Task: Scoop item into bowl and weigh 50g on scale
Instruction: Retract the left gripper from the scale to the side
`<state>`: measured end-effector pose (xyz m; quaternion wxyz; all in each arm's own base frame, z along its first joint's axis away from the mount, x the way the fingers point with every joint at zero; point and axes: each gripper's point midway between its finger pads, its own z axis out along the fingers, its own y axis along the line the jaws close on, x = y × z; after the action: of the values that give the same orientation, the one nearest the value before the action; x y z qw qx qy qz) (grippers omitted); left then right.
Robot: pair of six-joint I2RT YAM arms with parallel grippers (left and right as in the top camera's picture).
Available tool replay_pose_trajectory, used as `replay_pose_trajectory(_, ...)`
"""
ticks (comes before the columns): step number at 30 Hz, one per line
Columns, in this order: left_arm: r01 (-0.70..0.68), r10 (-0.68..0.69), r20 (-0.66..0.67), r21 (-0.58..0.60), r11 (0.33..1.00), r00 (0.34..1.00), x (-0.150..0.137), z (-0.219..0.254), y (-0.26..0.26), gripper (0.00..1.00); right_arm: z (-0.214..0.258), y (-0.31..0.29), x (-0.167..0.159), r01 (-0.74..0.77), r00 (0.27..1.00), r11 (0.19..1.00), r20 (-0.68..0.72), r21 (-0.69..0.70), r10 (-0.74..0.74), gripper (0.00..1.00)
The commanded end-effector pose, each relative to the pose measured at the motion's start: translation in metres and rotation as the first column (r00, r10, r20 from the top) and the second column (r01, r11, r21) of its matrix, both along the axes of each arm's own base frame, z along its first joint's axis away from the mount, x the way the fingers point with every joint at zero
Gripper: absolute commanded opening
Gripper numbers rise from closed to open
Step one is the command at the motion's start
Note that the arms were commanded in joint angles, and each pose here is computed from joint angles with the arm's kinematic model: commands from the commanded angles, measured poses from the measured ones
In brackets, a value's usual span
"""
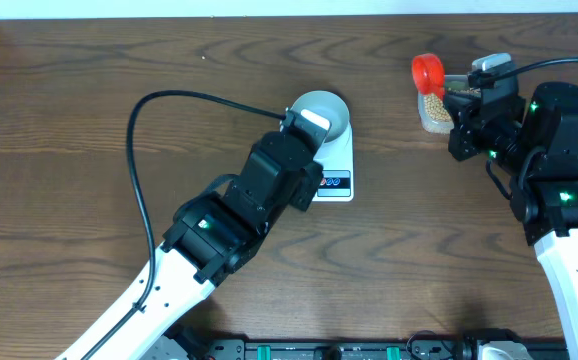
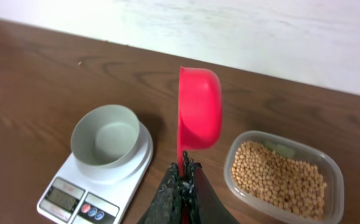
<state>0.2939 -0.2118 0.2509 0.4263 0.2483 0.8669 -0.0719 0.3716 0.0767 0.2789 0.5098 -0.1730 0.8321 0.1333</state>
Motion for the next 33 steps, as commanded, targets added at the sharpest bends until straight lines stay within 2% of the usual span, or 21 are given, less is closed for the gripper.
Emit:
replay_pose_trajectory(1,0.014,-0.011,-0.042,0.074,0.997,0.999,-0.002,-0.018,0.006,0.07,0.016,0.017,-0.006,-0.149,0.986,0.988,0.074,-0.037,0.151,0.01)
replay_pose_trajectory(5,-0.024,0.031,-0.099,0.069,0.997,0.995,-0.008,-0.028,0.010,0.07,0.029,0.041,-0.019,-0.292,0.952,0.955,0.106,0.046,0.286,0.01)
replay_pose_trajectory(11,-0.054,0.059,-0.117,0.045,0.998,0.991,-0.010,-0.028,0.012,0.07,0.061,0.047,-0.021,-0.236,0.972,0.933,0.054,0.272,0.230,0.01)
replay_pose_trajectory(14,-0.063,0.066,-0.116,0.035,0.997,0.991,-0.014,-0.024,0.015,0.07,0.077,0.050,-0.027,-0.236,0.971,0.916,0.035,0.323,0.237,0.01)
replay_pose_trajectory(19,-0.131,0.139,-0.158,0.055,0.990,0.978,-0.010,-0.029,0.044,0.07,0.090,0.047,-0.030,-0.214,0.975,0.922,0.012,0.322,0.222,0.01)
replay_pose_trajectory(21,-0.146,0.147,-0.207,0.023,0.989,0.967,-0.008,-0.031,0.054,0.07,0.089,0.045,-0.027,-0.201,0.976,0.924,-0.010,0.326,0.216,0.01)
replay_pose_trajectory(24,-0.105,0.088,-0.265,-0.052,0.993,0.960,-0.004,-0.032,0.060,0.07,0.082,0.045,-0.023,-0.185,0.975,0.924,-0.057,0.335,0.216,0.01)
replay_pose_trajectory(28,-0.063,0.048,-0.282,-0.043,0.997,0.958,0.003,-0.037,0.083,0.07,0.073,0.046,-0.018,-0.210,0.969,0.927,-0.060,0.310,0.239,0.01)
replay_pose_trajectory(33,0.082,-0.109,-0.357,-0.089,0.993,0.928,-0.017,-0.046,0.086,0.07,0.065,0.046,-0.019,-0.259,0.961,0.940,-0.038,0.224,0.274,0.01)
